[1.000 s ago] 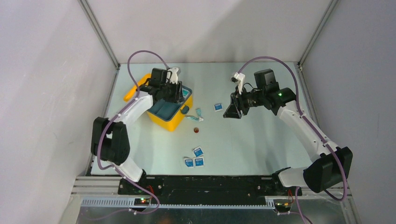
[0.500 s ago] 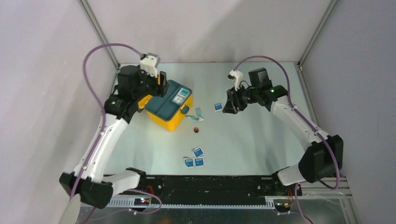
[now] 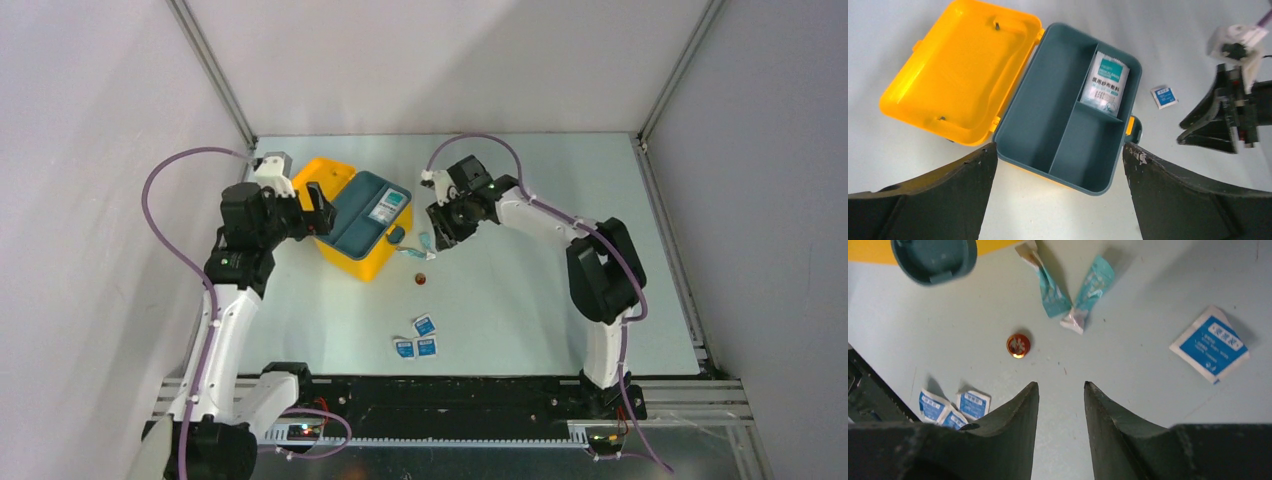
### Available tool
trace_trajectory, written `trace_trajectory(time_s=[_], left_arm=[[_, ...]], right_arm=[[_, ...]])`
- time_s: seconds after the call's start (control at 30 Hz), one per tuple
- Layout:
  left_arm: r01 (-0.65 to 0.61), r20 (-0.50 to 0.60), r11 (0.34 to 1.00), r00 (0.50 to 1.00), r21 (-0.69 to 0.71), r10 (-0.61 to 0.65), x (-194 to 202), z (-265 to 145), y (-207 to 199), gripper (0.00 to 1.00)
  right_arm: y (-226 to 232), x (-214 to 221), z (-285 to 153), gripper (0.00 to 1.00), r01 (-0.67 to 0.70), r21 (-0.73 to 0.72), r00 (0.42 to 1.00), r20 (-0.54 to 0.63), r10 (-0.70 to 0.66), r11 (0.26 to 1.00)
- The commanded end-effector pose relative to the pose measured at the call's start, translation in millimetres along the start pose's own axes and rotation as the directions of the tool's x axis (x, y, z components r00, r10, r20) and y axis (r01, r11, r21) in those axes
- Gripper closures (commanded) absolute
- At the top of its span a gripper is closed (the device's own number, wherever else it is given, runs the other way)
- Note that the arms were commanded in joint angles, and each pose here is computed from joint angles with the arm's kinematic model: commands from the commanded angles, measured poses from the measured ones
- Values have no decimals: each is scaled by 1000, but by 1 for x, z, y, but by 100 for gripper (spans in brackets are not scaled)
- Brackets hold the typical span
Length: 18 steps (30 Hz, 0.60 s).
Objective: Organize the medicine kit
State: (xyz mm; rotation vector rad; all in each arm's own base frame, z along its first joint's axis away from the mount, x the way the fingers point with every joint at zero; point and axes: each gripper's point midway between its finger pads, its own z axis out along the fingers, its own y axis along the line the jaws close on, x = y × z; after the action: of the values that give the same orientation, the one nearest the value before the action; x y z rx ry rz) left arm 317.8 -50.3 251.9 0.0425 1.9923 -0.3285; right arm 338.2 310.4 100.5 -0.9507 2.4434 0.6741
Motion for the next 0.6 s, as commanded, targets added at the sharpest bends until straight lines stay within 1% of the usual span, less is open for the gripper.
trace_trajectory(time_s=[0.0,0.1,0.13,0.23,0.43,0.57], left_arm=[[1,123,1000,992,-7,0,-35,-12,-1,1],[21,134,999,991,-50,-14,-39,-14,10,1],[29,135,998,991,-54,-21,-39,-14,12,2],[45,141,997,989,-68,-35,-40,-15,17,2],[63,140,995,989,-78,-52,-42,-15,21,2],[72,138,995,989,-74,-61,-43,-13,21,2]], right_arm=[[2,-37,17,58,16,31,997,78,-18,999],[8,-35,36,58,5,30,998,70,-7,1000],[10,-37,40,58,3,32,996,85,-6,999],[5,-32,53,58,-30,65,996,81,25,997],[5,-22,73,56,-27,114,999,45,22,993],[-1,-16,79,56,-51,157,998,29,47,986]])
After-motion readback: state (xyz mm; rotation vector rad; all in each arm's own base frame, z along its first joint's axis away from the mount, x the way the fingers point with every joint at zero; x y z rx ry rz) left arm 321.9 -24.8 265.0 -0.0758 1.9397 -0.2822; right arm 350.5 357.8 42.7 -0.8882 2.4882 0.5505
